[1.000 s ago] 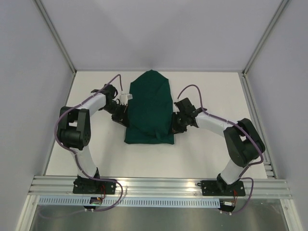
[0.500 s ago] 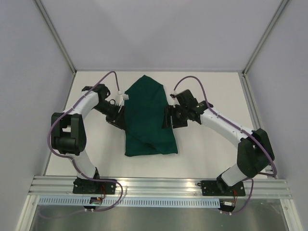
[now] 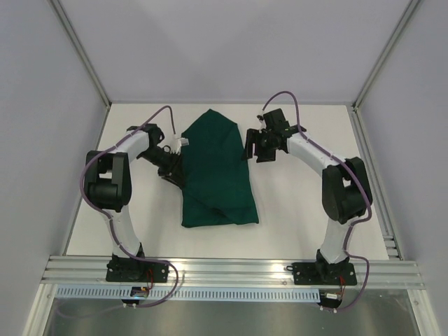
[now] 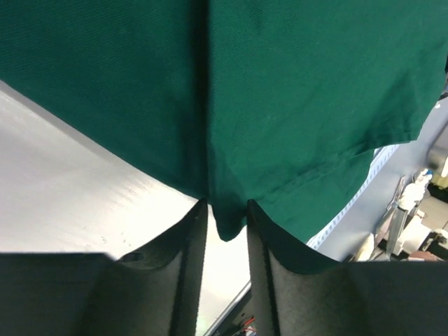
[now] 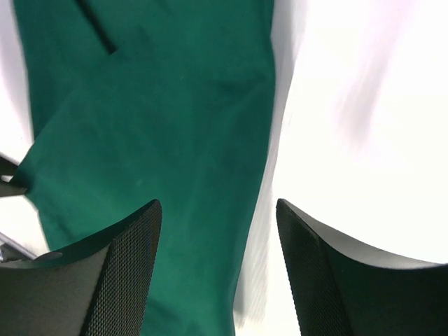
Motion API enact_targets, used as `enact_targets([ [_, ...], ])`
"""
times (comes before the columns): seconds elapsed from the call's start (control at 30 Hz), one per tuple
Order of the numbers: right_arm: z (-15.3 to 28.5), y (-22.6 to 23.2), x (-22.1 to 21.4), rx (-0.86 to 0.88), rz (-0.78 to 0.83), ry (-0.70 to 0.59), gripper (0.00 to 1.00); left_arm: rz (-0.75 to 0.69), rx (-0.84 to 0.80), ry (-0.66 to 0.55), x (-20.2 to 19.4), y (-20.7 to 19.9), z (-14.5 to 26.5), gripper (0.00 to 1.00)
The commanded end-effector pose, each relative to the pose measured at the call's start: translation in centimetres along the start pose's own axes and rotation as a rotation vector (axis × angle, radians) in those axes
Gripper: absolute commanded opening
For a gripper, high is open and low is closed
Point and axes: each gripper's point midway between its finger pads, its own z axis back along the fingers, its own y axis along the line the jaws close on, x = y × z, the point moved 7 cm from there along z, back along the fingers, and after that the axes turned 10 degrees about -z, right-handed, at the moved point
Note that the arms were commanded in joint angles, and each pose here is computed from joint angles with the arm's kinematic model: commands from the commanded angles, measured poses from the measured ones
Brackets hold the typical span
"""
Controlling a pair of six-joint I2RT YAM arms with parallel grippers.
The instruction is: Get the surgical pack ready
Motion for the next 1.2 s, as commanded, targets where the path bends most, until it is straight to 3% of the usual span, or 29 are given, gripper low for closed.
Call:
enact_targets([
  [0.0, -2.1, 0.5, 2.2, 0.061, -0.032, -0.027, 0.68, -0.022, -0.015, -0.047, 1.0, -0.5, 0.5, 0.33],
  [0.13, -5.7, -0.4, 2.9, 0.059, -0.086, -0.002, 0.68, -0.020, 0.022, -0.014, 0.6, 0.3, 0.2, 0.19],
  [0.23, -7.5, -0.4, 3.5, 0.085, -0.116, -0.002, 0.65, -0.016, 0.020, -0.011, 0.8, 0.5, 0.0, 0.00],
  [0.33, -9.1, -1.3, 3.8, 0.082, -0.168, -0.001, 0.48, -0.033, 0.036, -0.027, 1.8, 0.6, 0.6, 0.00],
  [0.37, -9.3, -1.5, 3.8, 0.086, -0.199, 0.005, 0.38, -0.040, 0.056, -0.028, 2.0, 0.7, 0.9, 0.00],
  [0.47, -9.7, -2.3, 3.8, 0.105, -0.242, 0.001, 0.24, -0.056, 0.114, -0.040, 2.7, 1.0, 1.9, 0.00],
  [0.6, -9.3, -2.7, 3.9, 0.097, -0.250, -0.025, 0.15, -0.051, 0.131, -0.047, 2.7, 1.4, 2.4, 0.00],
  [0.73, -9.0, -2.8, 4.0, 0.092, -0.249, -0.036, 0.14, -0.029, 0.153, -0.013, 1.9, 2.4, 2.0, 0.00],
  [0.87, -8.5, -2.2, 4.3, 0.111, -0.236, -0.038, 0.40, -0.012, 0.145, 0.028, 1.1, 2.9, 1.3, 0.01],
  [0.93, -7.6, -1.7, 5.0, 0.106, -0.217, -0.067, 0.48, -0.025, 0.127, 0.017, 1.3, 2.7, 1.4, 0.14],
  [1.0, -6.2, -0.8, 6.1, 0.112, -0.201, -0.115, 0.49, -0.044, 0.109, -0.005, 1.9, 2.2, 2.0, 0.25],
  [1.17, -3.5, 1.9, 8.1, 0.208, -0.203, -0.209, 0.44, -0.113, 0.109, -0.075, 3.9, 0.6, 4.2, 0.32],
])
